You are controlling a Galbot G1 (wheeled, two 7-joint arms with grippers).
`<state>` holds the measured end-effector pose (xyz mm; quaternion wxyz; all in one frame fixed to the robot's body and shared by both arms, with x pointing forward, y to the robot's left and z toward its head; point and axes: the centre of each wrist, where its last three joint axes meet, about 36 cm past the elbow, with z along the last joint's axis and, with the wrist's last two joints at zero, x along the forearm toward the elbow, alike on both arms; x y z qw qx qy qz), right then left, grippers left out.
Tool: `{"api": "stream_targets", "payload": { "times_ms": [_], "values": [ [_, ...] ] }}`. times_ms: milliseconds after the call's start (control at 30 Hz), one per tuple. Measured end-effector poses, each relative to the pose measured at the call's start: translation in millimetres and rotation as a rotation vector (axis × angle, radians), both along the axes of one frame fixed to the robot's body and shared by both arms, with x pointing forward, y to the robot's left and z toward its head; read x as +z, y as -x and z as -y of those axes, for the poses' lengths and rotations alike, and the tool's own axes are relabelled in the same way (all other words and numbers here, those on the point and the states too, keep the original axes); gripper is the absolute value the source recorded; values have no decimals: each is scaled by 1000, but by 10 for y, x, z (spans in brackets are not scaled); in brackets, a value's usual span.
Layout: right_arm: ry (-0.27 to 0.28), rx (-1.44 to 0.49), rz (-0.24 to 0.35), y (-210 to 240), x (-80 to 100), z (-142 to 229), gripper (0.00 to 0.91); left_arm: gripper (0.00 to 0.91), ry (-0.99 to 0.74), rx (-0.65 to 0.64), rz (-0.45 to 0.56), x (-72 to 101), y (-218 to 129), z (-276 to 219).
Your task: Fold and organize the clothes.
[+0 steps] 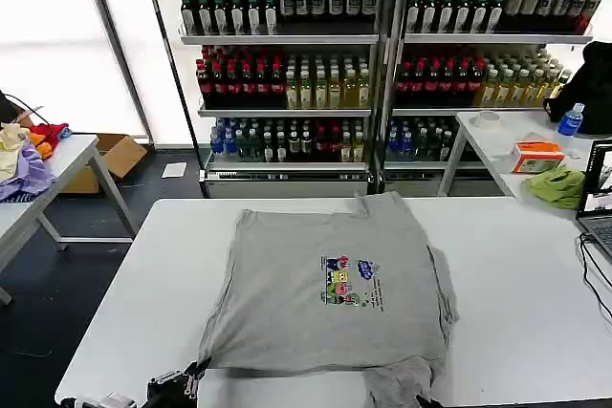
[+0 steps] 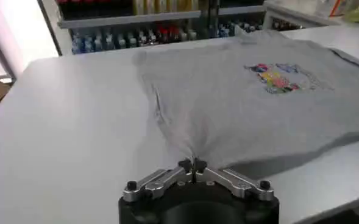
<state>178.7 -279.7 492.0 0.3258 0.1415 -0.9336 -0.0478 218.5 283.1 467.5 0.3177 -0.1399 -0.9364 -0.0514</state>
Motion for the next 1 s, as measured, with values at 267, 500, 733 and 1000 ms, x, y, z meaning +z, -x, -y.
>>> {"api": "stream_targets", "payload": {
  "times_ms": [267, 500, 733, 1000],
  "values": [
    [-75, -62, 112, -174, 21, -19, 0, 30, 0, 4, 18, 110, -41, -68],
    [-108, -123, 216, -508, 22, 25, 0, 30, 61, -8, 47, 130, -270, -125],
    [-109, -169, 285, -865, -46, 84, 0, 40, 153, -20, 60, 76, -603, -181],
    [-99, -194, 319, -1327, -228, 97, 0, 30, 238, -24, 69, -52, -1099, -236]
  ]
}}
